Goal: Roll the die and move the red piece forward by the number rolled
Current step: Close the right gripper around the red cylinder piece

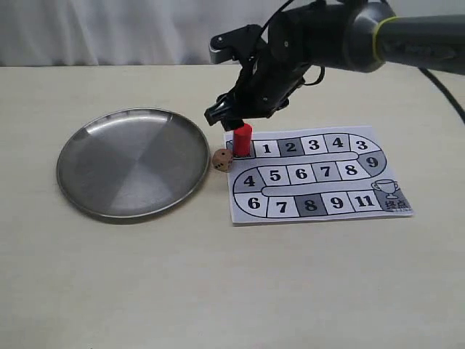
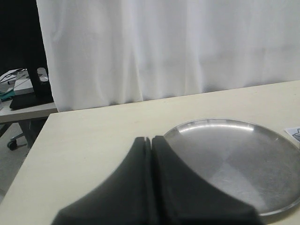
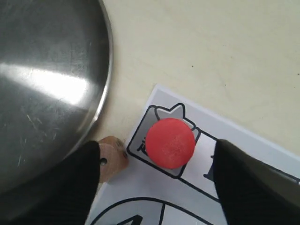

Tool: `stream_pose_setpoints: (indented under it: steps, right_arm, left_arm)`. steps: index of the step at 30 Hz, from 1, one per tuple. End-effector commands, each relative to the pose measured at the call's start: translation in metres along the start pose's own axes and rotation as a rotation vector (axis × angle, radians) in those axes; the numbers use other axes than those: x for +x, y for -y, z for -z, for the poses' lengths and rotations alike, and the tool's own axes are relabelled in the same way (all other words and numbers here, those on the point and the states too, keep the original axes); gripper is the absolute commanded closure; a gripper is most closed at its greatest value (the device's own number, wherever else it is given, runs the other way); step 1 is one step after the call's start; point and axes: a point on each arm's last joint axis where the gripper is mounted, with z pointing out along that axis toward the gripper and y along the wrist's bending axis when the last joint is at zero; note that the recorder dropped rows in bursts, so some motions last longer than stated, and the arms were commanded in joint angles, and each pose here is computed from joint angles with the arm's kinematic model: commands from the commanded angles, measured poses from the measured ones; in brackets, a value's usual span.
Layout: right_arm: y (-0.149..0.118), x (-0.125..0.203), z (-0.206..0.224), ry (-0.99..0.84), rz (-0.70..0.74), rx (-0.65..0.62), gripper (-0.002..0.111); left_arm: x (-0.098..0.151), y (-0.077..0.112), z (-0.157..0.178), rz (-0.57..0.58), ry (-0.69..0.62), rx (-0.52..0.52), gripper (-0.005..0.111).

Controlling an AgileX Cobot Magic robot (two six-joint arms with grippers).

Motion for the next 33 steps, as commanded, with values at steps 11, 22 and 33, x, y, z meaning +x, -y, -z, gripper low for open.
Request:
stream_pose_setpoints:
  steps: [11, 22, 33]
  right_arm:
    - [0.023, 0.008, -0.040, 0.021, -0.115, 0.000, 0.040]
    - [0.020, 0.012, -0.060, 0.047, -0.110, -0.004, 0.104]
    - [0.026, -0.006, -0.019, 0.127, -0.120, 0.003, 0.104]
  left_arm:
    - [0.000, 0.000, 0.000, 0.002, 0.009, -0.002, 0.107]
    - [0.000, 0.000, 0.000, 0.002, 0.009, -0.002, 0.107]
    - [0.000, 0.000, 0.000, 0.002, 0.009, -0.002, 0.107]
